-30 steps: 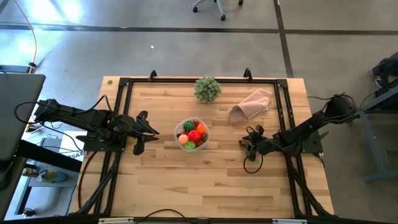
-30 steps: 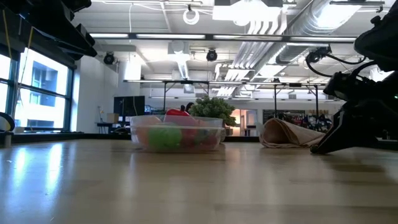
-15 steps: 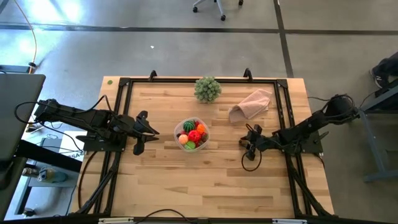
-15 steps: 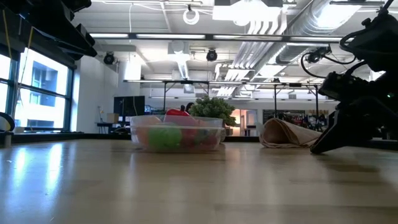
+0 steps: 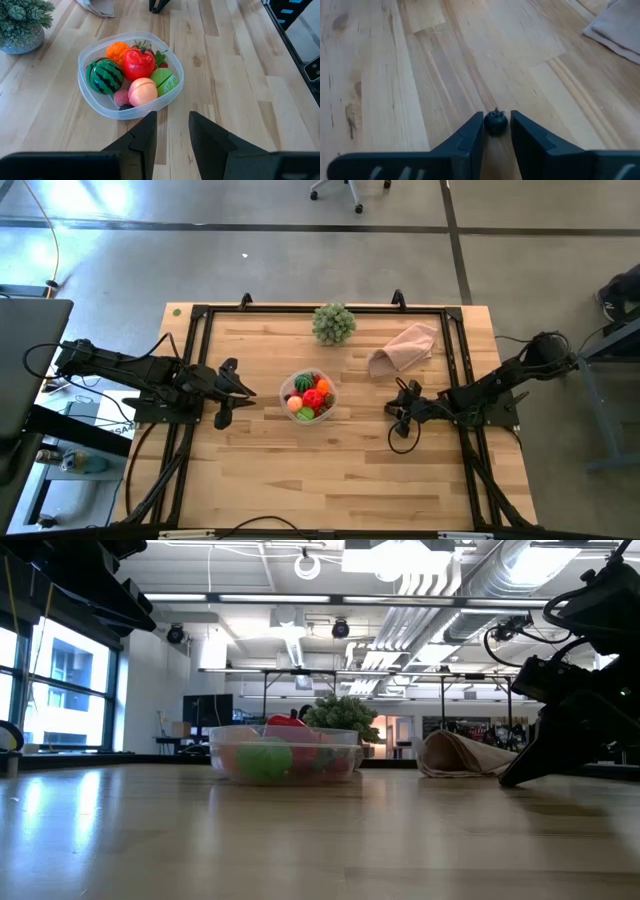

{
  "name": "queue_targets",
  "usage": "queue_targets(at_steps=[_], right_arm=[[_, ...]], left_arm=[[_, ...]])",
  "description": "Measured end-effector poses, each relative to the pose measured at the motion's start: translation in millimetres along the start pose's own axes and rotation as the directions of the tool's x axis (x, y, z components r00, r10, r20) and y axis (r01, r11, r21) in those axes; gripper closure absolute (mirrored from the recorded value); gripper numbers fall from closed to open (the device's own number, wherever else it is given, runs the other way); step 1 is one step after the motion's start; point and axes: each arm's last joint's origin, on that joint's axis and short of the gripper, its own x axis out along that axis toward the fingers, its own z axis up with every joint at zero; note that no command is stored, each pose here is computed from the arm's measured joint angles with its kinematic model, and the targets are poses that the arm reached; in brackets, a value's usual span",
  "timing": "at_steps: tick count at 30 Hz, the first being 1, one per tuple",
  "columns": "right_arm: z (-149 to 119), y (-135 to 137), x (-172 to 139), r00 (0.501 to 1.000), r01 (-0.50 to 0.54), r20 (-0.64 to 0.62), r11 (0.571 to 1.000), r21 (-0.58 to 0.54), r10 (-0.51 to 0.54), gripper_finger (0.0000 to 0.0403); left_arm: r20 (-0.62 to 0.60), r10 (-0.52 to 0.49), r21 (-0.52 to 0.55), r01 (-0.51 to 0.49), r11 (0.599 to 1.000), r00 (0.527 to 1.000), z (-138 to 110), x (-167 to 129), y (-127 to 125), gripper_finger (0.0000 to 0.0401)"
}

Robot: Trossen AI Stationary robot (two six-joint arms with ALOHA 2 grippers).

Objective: Pick and placing Produce into tupperware
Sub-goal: Put the blueberry into the transparent bin

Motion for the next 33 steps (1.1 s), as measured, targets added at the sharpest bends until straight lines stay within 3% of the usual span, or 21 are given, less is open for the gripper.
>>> queue_targets(at_steps=[13,28,33], right_arm=[[0,0,0,1.0,-0.002,0.0,1.0,0.0,0.002,0.0344],[2,1,0,1.0,-0.002,0.027,1.0,0.003,0.001,0.0346],[22,12,2,0.996,-0.034,0.084,0.999,-0.037,0.037,0.0346]], left_arm=[[0.0,0.0,0.0,0.0,1.0,1.0,0,0,0,0.03],[0.0,0.0,0.0,0.0,1.0,1.0,0,0,0,0.03],[0.0,0.0,0.0,0.0,1.0,1.0,0,0,0,0.03]])
